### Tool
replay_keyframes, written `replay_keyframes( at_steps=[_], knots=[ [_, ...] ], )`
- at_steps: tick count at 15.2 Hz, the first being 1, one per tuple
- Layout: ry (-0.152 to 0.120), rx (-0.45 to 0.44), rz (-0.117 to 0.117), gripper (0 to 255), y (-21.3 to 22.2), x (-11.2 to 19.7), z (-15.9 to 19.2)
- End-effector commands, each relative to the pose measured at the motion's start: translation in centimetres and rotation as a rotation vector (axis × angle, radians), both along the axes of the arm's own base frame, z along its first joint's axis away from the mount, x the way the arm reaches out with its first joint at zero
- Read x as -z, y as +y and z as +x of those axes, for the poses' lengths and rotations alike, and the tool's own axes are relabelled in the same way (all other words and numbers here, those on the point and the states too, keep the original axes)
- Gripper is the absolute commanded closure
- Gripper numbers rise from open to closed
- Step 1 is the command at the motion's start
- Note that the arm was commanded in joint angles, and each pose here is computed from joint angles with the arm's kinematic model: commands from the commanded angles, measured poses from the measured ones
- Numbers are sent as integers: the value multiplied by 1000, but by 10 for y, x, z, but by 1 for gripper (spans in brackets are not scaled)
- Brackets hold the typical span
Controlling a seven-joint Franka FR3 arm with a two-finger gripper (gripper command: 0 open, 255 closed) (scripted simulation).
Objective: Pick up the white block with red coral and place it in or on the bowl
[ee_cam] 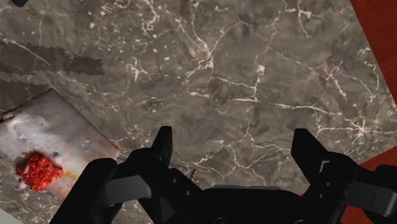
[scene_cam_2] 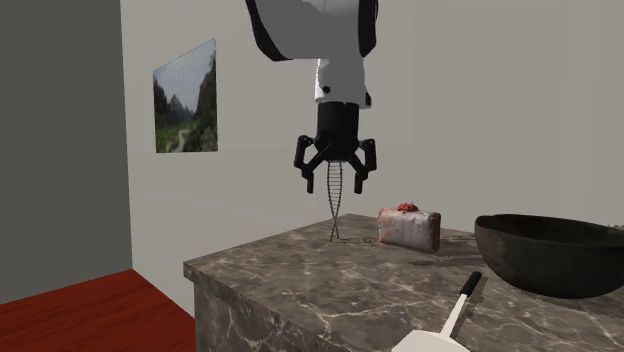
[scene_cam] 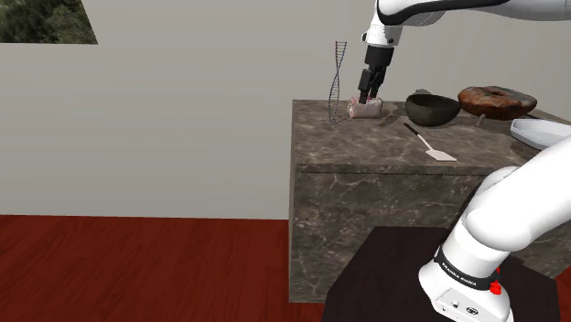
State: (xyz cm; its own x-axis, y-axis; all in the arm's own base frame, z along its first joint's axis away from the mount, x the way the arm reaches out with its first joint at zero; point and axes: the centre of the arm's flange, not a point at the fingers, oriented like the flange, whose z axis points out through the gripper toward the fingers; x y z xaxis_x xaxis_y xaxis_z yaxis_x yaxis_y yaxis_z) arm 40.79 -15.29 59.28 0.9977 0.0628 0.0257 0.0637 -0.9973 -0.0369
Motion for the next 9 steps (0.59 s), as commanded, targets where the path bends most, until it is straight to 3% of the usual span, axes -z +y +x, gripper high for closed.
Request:
replay_keyframes(
  at_steps=[1,9],
  knots=[
    [0,9,-11,0,-20,1,12],
    [-1,46,-49,0,-108,-2,59]
  ],
)
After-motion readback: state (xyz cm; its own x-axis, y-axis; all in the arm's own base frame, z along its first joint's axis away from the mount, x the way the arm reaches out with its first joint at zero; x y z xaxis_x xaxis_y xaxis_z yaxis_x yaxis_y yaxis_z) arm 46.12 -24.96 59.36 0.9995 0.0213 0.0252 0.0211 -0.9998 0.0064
